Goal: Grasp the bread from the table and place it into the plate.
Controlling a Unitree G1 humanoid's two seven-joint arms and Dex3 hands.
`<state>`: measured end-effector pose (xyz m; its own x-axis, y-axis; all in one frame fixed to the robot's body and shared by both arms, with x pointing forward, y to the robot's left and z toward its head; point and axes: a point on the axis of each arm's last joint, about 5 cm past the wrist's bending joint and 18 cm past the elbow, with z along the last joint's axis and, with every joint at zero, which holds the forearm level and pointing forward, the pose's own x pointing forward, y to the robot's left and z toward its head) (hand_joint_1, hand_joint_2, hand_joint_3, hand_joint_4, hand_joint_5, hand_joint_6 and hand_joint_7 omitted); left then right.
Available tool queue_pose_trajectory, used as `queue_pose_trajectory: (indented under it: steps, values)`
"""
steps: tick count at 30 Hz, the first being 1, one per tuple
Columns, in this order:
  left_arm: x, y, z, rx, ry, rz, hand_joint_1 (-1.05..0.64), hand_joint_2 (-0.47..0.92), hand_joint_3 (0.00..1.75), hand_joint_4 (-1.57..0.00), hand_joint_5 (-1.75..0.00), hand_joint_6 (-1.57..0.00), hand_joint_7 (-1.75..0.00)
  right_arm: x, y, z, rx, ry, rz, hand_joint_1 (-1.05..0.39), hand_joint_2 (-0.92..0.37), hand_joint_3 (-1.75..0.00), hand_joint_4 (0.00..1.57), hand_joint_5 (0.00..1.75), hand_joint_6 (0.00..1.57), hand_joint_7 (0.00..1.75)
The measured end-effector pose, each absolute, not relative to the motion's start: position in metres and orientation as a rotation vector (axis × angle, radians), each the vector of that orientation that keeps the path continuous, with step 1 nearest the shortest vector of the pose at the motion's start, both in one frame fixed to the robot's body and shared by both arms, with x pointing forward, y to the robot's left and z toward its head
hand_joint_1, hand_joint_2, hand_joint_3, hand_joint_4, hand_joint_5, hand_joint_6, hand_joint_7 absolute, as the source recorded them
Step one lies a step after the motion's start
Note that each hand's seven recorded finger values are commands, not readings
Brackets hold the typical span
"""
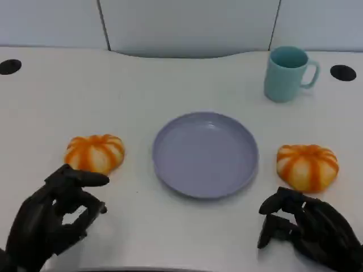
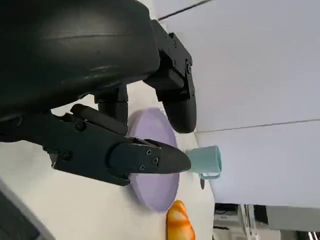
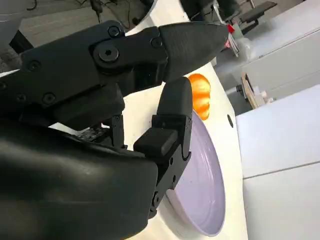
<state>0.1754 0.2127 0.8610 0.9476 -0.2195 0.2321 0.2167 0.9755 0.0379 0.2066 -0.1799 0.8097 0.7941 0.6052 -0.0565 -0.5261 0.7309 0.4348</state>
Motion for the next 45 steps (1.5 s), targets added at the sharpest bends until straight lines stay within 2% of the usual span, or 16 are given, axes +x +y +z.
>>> queue_pose_trajectory:
  steps: [2, 3, 6, 8, 9, 11, 13, 16, 22, 29, 35, 40, 45]
  values:
    - [0.177, 0.218, 0.870, 0.149, -0.264, -0.247, -0.51, 0.92, 0.17, -0.20, -1.22, -0.45, -0.40, 0.207, -0.180, 0.809, 0.417, 0.196, 0.629, -0.52, -0.92, -0.22, 0.65, 1.47, 0.68, 1.02]
    - [0.177, 0.221, 0.875, 0.220, -0.275, -0.250, -0.50, 0.92, 0.16, -0.21, -1.17, -0.47, -0.34, 0.207, -0.179, 0.809, 0.418, 0.195, 0.629, -0.52, -0.92, -0.22, 0.65, 1.47, 0.68, 1.02]
    - [0.179, 0.227, 0.886, 0.360, -0.315, -0.239, -0.50, 0.92, 0.15, -0.22, -1.13, -0.50, -0.27, 0.207, -0.179, 0.809, 0.420, 0.196, 0.627, -0.52, -0.92, -0.22, 0.65, 1.47, 0.69, 1.01]
    - [0.179, 0.226, 0.886, 0.380, -0.322, -0.235, -0.49, 0.92, 0.15, -0.22, -1.12, -0.50, -0.26, 0.207, -0.179, 0.809, 0.421, 0.196, 0.625, -0.52, -0.92, -0.22, 0.65, 1.47, 0.69, 1.01]
    - [0.179, 0.225, 0.886, 0.380, -0.322, -0.238, -0.56, 0.92, 0.15, -0.17, -0.91, -0.44, -0.18, 0.207, -0.179, 0.809, 0.421, 0.196, 0.624, -0.52, -0.92, -0.22, 0.65, 1.47, 0.69, 1.01]
    - [0.181, 0.226, 0.895, 0.535, -0.317, -0.274, -0.62, 0.92, 0.10, -0.19, -0.56, -0.40, -0.06, 0.207, -0.178, 0.810, 0.422, 0.195, 0.624, -0.53, -0.92, -0.21, 0.66, 1.47, 0.69, 1.02]
    - [0.187, 0.234, 0.914, 0.780, -0.334, -0.301, -0.64, 0.92, 0.08, -0.21, -0.42, -0.38, -0.02, 0.207, -0.177, 0.810, 0.420, 0.197, 0.621, -0.52, -0.92, -0.21, 0.66, 1.47, 0.69, 1.02]
    - [0.198, 0.238, 0.939, 0.970, -0.399, -0.255, -0.70, 0.92, 0.07, -0.25, -0.28, -0.36, -0.01, 0.207, -0.177, 0.810, 0.422, 0.203, 0.615, -0.53, -0.92, -0.20, 0.66, 1.47, 0.69, 1.04]
    - [0.210, 0.234, 0.948, 1.169, -0.378, -0.266, -0.75, 0.92, 0.04, -0.22, -0.17, -0.32, 0.00, 0.207, -0.176, 0.811, 0.424, 0.204, 0.616, -0.54, -0.92, -0.19, 0.66, 1.46, 0.69, 1.04]
    - [0.229, 0.225, 0.958, 1.289, -0.342, -0.262, -0.76, 0.92, 0.01, -0.24, -0.14, -0.30, 0.00, 0.207, -0.174, 0.812, 0.412, 0.207, 0.608, -0.53, -0.92, -0.20, 0.65, 1.46, 0.68, 1.04]
    - [0.234, 0.223, 0.957, 1.324, -0.312, -0.277, -0.75, 0.91, 0.01, -0.24, -0.13, -0.29, 0.00, 0.206, -0.173, 0.813, 0.412, 0.208, 0.610, -0.52, -0.92, -0.20, 0.65, 1.46, 0.68, 1.04]
    - [0.255, 0.217, 0.954, 1.369, -0.251, -0.301, -0.73, 0.89, 0.00, -0.25, -0.13, -0.30, 0.00, 0.205, -0.173, 0.814, 0.420, 0.221, 0.609, -0.51, -0.92, -0.21, 0.65, 1.46, 0.68, 1.05]
    - [0.266, 0.212, 0.952, 1.392, -0.220, -0.334, -0.73, 0.90, 0.00, -0.23, -0.11, -0.26, 0.00, 0.204, -0.173, 0.815, 0.427, 0.224, 0.610, -0.51, -0.92, -0.22, 0.64, 1.45, 0.67, 1.05]
